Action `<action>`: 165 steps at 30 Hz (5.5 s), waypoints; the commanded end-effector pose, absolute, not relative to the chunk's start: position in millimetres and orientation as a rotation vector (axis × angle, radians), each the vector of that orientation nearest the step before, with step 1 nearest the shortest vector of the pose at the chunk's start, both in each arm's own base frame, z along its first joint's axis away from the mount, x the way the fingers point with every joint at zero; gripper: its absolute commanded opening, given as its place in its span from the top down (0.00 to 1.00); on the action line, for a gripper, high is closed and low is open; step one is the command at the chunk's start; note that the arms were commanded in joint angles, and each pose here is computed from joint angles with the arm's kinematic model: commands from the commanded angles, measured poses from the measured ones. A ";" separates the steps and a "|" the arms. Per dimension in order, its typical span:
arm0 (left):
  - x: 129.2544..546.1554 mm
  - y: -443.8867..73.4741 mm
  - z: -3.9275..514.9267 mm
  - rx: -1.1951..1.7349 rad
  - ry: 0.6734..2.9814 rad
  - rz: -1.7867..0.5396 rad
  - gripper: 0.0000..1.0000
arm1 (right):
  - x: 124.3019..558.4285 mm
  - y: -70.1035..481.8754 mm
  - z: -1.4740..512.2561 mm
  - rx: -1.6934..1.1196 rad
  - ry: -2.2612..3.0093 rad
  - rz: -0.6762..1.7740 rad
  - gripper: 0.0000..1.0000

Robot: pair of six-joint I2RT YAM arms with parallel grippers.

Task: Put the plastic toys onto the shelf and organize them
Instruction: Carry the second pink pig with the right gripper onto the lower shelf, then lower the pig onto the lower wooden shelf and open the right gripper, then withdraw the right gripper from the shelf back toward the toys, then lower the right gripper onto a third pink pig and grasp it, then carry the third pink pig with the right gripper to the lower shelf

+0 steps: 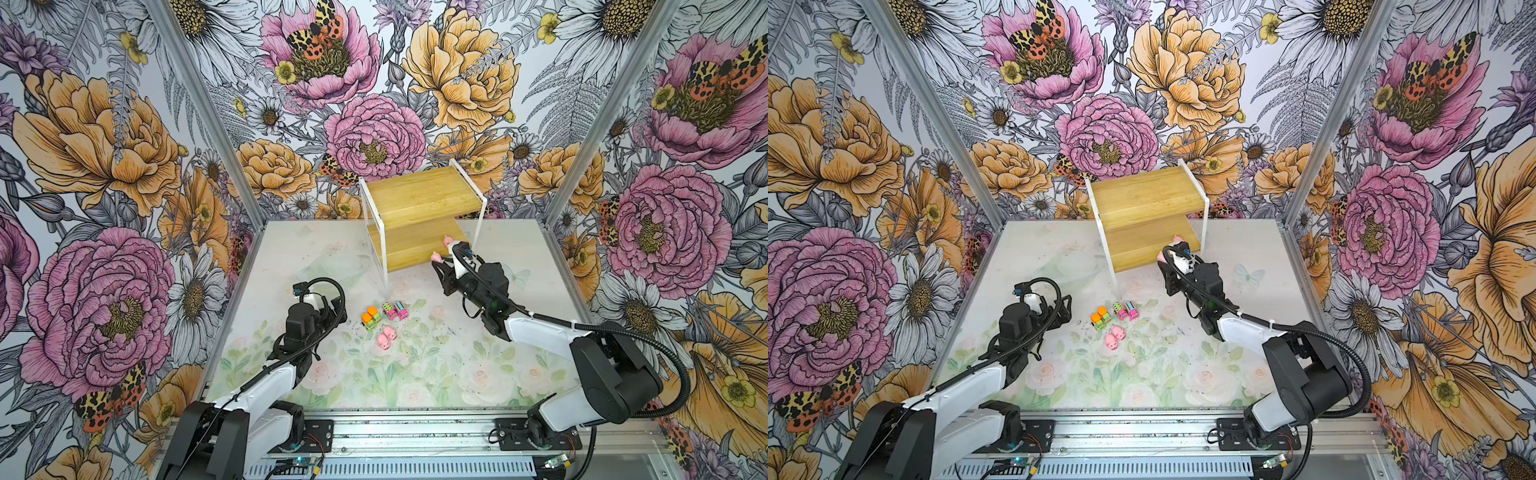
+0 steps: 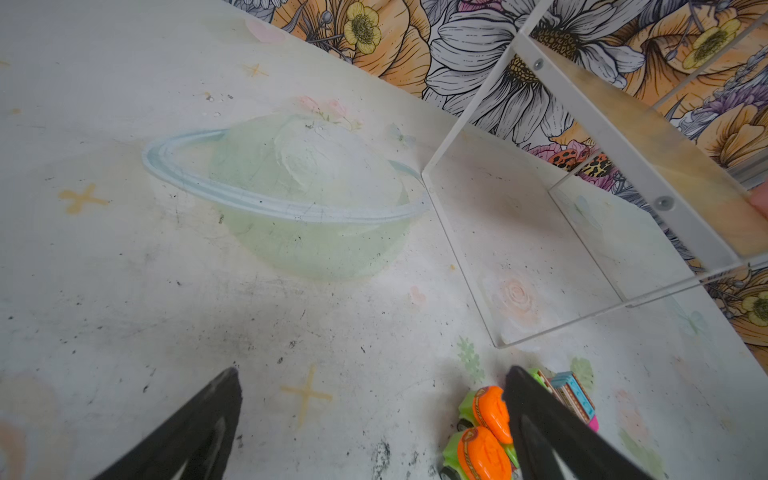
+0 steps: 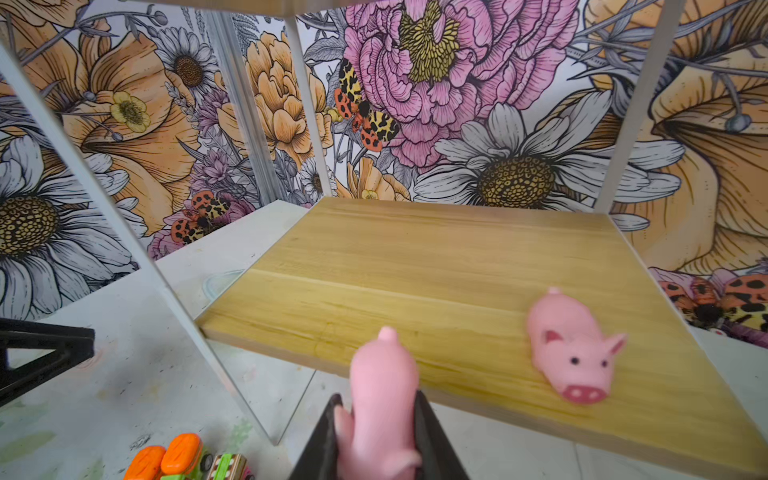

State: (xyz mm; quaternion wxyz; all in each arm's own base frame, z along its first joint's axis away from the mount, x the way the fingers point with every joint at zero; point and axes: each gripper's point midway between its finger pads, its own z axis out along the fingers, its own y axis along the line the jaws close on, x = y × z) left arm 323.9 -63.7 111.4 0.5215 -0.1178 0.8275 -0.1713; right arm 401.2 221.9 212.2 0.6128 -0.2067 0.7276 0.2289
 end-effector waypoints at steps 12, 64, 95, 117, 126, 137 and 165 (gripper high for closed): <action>325.3 -62.3 115.2 -0.278 1.962 -0.419 0.01 | 446.1 226.2 217.7 -0.456 1.722 0.526 0.71; 326.2 -62.1 115.0 -0.278 1.961 -0.427 0.01 | 433.0 228.2 208.4 -0.475 1.743 0.470 0.36; 324.3 -63.2 113.4 -0.278 1.963 -0.440 0.01 | 260.1 322.7 50.5 -0.871 1.820 0.649 0.32; 326.4 -64.1 111.2 -0.279 1.975 -0.440 0.01 | 266.3 328.7 43.2 -0.863 1.832 0.645 0.33; 325.3 -63.9 111.7 -0.277 1.972 -0.440 0.01 | 270.4 338.1 40.2 -0.856 1.830 0.679 0.33; 324.9 -63.9 111.8 -0.275 1.971 -0.440 0.01 | 280.6 360.6 35.6 -0.873 1.822 0.726 0.33; 324.9 -62.5 112.4 -0.280 1.967 -0.439 0.01 | 276.9 359.7 52.4 -0.826 1.803 0.789 0.68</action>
